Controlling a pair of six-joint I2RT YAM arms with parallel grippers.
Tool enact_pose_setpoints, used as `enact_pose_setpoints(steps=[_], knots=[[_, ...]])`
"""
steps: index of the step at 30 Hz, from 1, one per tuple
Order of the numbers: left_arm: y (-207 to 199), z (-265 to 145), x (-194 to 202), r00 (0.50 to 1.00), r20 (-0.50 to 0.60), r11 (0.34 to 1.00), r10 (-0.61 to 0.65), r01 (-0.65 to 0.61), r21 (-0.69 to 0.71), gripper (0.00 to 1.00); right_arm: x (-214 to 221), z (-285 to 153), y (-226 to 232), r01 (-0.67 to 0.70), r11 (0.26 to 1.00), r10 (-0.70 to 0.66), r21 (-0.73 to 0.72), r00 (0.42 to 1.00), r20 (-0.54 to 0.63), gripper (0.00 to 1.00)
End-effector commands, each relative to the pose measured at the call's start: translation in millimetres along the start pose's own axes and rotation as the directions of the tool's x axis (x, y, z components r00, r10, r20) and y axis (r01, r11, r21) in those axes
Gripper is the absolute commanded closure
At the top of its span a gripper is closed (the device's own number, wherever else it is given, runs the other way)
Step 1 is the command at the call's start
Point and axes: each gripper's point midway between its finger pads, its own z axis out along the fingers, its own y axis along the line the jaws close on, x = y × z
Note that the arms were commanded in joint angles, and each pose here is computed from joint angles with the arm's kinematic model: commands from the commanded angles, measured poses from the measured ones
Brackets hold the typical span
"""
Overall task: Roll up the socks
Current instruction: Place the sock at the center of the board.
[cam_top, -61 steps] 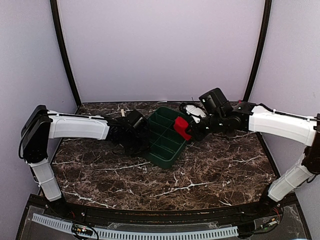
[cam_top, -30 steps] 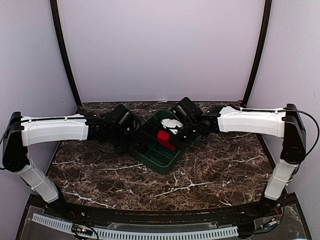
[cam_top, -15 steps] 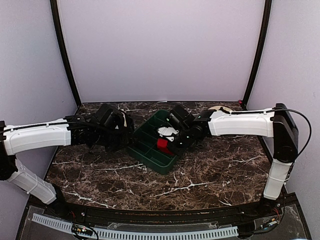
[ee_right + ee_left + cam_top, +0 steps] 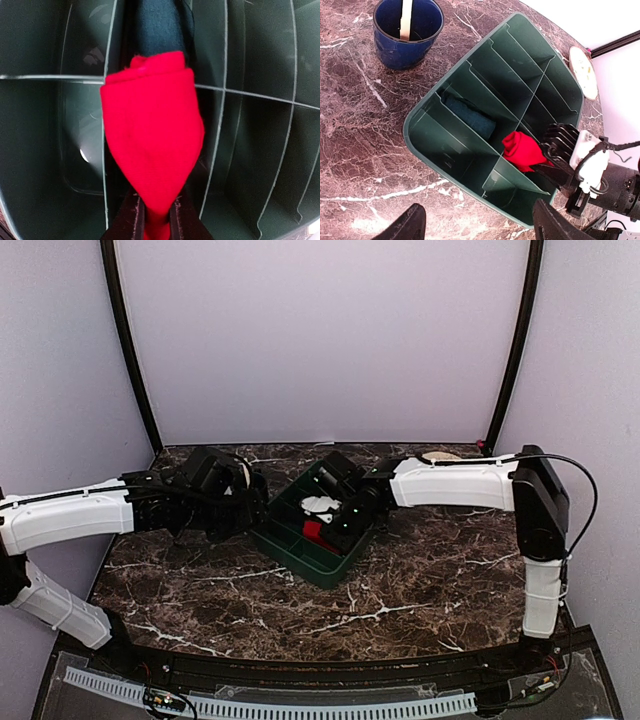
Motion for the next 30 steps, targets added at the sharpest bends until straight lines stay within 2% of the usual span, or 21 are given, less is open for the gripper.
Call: enact_pose_setpoints(steps=[1, 30], knots=[[-1.2, -7.0, -3.7, 0.999, 0.024, 0.999, 0.03, -0.03, 0.013, 0.24, 0.2, 4.7, 9.5, -0.015, 0.999, 0.014, -0.036, 0.999, -0.048, 1.0], [0.8, -10.7, -5.1, 0.994, 0.033, 0.995, 0.102, -0.103, 0.011, 0.24, 25.1, 31.6, -0.6, -0.154, 0.985, 0.136, -0.075, 0.97, -0.204, 1.0]])
